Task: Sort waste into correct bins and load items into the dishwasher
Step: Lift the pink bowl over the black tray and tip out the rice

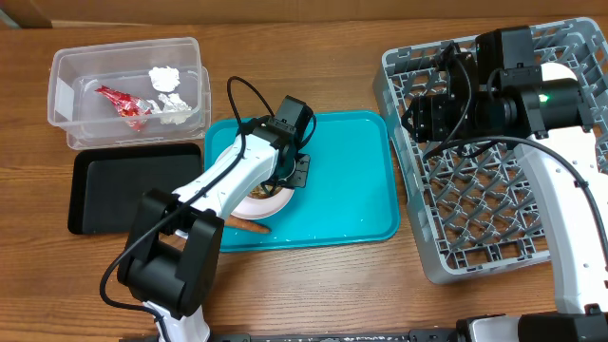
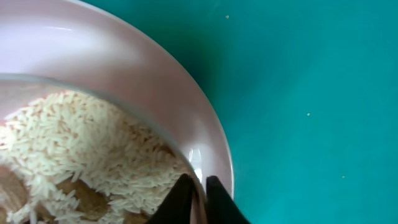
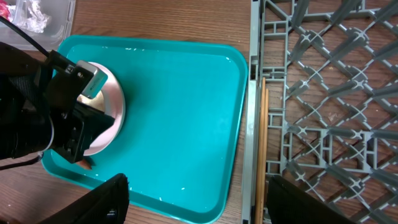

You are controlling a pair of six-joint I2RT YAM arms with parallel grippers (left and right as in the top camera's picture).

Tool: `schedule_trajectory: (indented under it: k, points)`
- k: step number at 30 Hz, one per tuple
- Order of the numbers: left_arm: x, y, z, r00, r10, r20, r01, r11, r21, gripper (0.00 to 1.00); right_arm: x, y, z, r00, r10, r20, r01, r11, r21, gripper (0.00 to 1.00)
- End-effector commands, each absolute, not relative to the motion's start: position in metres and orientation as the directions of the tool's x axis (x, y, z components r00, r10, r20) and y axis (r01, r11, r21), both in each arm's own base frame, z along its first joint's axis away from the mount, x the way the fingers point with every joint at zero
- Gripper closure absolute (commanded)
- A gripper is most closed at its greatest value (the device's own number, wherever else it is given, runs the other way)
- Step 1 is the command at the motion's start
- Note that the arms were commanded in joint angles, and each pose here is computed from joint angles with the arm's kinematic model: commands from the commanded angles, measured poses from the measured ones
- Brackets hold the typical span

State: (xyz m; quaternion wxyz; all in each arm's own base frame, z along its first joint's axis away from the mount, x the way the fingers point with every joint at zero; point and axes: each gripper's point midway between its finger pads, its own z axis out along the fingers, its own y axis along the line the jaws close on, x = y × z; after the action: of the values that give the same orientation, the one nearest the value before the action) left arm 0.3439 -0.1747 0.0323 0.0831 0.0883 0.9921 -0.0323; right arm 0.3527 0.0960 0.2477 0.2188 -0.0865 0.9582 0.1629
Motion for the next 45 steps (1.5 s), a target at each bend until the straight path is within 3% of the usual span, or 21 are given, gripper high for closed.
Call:
schedule_trajectory:
  k: [1, 7, 13, 20, 29, 37, 45]
  points:
    - [0.342, -0.172, 0.028, -0.972, 0.169, -0.16, 0.177, 0.983, -0.037, 0.96, 0.353, 0.095, 0.248, -0.889, -0.092, -0.449, -0.234, 0.934, 0.272, 0.27]
    - [0.342, -0.159, 0.037, -0.975, 0.171, -0.144, 0.167, 0.985, 0.04, 0.96, 0.354, 0.093, 0.247, -0.889, -0.092, -0.448, -0.229, 0.938, 0.262, 0.27]
    - [0.354, -0.147, 0.077, -0.974, 0.164, -0.156, 0.145, 0.981, 0.126, 0.96, 0.354, 0.085, 0.244, -0.892, -0.092, -0.443, -0.208, 0.953, 0.221, 0.27]
    - [0.361, -0.122, 0.108, -0.985, 0.007, -0.172, -0.011, 0.995, 0.103, 0.96, 0.353, 0.083, 0.243, -0.894, -0.092, -0.438, -0.202, 0.956, 0.211, 0.27]
    - [0.362, -0.071, 0.129, -0.971, -0.199, -0.13, -0.189, 0.978, -0.083, 0.96, 0.353, 0.078, 0.242, -0.897, -0.092, -0.433, -0.19, 0.963, 0.189, 0.28]
    - [0.352, -0.034, 0.132, -0.966, -0.246, -0.085, -0.21, 0.929, -0.306, 0.96, 0.352, 0.078, 0.242, -0.898, -0.092, -0.43, -0.189, 0.963, 0.19, 0.29]
    - [0.357, 0.008, 0.133, -0.934, -0.336, -0.122, -0.186, 0.748, -0.636, 0.96, 0.349, 0.078, 0.24, -0.904, -0.093, -0.417, -0.187, 0.964, 0.191, 0.32]
